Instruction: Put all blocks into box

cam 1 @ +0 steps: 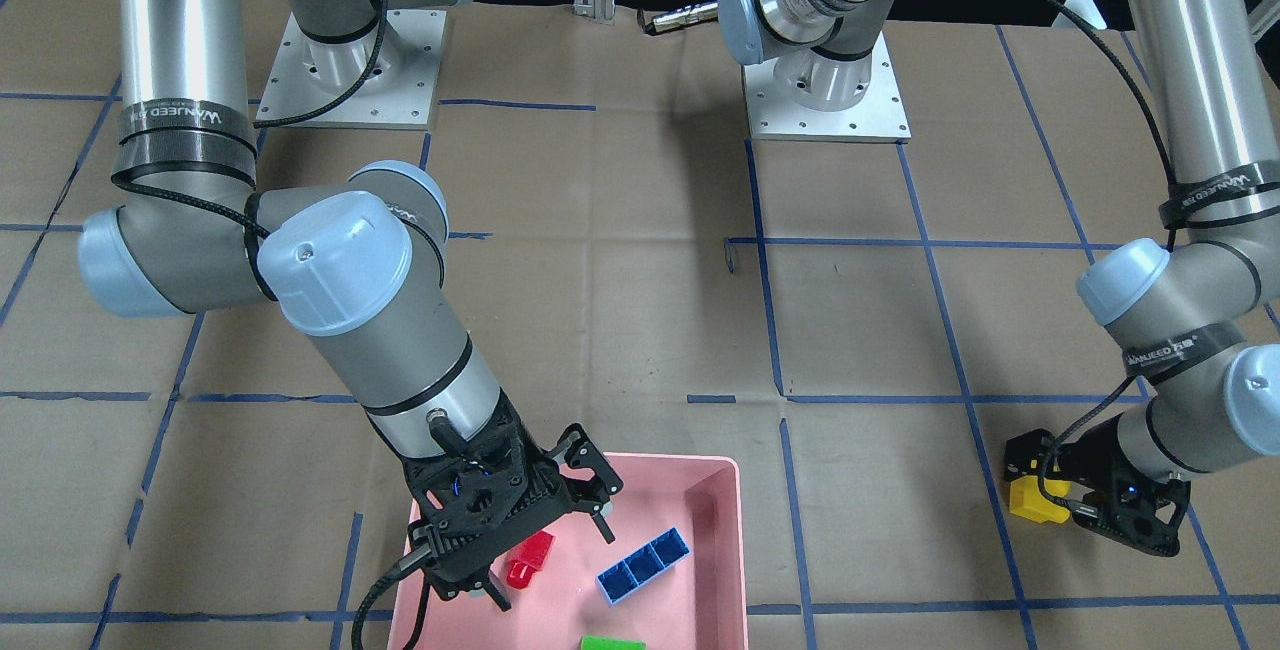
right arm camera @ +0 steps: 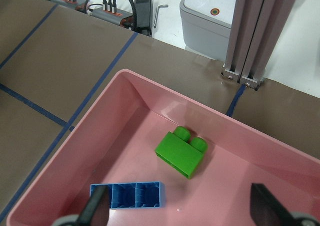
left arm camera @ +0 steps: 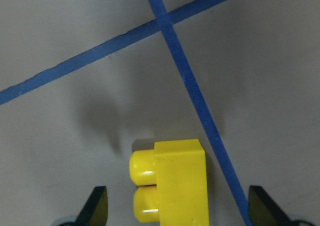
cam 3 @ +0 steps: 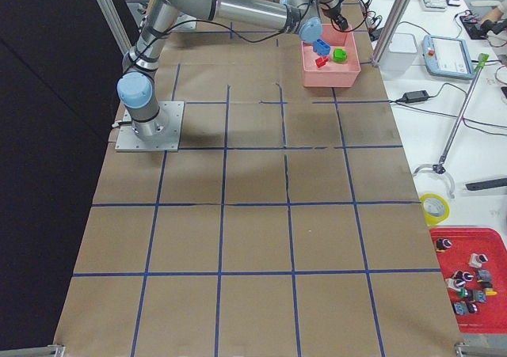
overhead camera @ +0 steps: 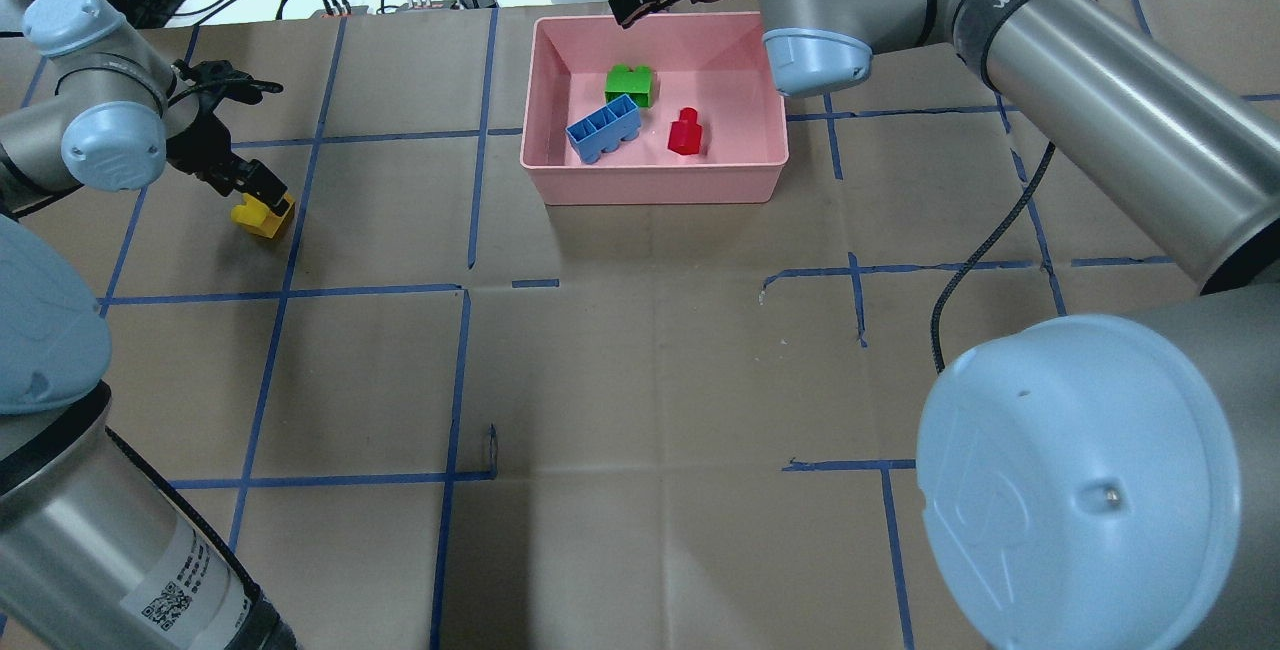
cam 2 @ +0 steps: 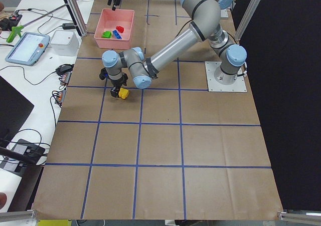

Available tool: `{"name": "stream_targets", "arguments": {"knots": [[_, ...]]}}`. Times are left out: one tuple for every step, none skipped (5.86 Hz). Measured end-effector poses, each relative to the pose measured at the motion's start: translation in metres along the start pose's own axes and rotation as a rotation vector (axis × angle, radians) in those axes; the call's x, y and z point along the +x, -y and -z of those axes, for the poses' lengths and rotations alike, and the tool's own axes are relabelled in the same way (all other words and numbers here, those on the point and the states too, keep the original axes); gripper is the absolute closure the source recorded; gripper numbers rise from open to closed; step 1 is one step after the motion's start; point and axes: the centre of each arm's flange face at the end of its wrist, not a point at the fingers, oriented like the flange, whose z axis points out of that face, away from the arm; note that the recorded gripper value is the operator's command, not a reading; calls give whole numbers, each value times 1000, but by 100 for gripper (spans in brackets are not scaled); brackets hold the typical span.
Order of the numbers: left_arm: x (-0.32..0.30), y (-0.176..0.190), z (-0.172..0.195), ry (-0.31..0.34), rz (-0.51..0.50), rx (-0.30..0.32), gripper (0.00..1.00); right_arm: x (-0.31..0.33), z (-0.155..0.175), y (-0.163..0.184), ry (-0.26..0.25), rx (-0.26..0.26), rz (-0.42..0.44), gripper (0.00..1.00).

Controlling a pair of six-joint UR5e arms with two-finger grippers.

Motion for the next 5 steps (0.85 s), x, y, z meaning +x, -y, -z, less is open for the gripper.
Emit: {"name": "stream_targets", "arguments": {"knots": [[1, -6, -9, -11, 4, -10, 23, 7, 5, -7, 10, -80, -30, 0], [2, -9, -13, -16, 5, -16, 41, 14, 26, -21, 36, -237, -93, 0], [1, -8, -12, -13, 4, -13, 58, 27, 71, -36, 7, -381, -156, 0], [-2, -6, -8, -4, 4, -7, 72, 35, 127, -47, -103, -474, -180, 0], [-5, -4, -4, 4, 5, -1, 83, 24, 185, -56, -198, -530, -228, 0]]}}
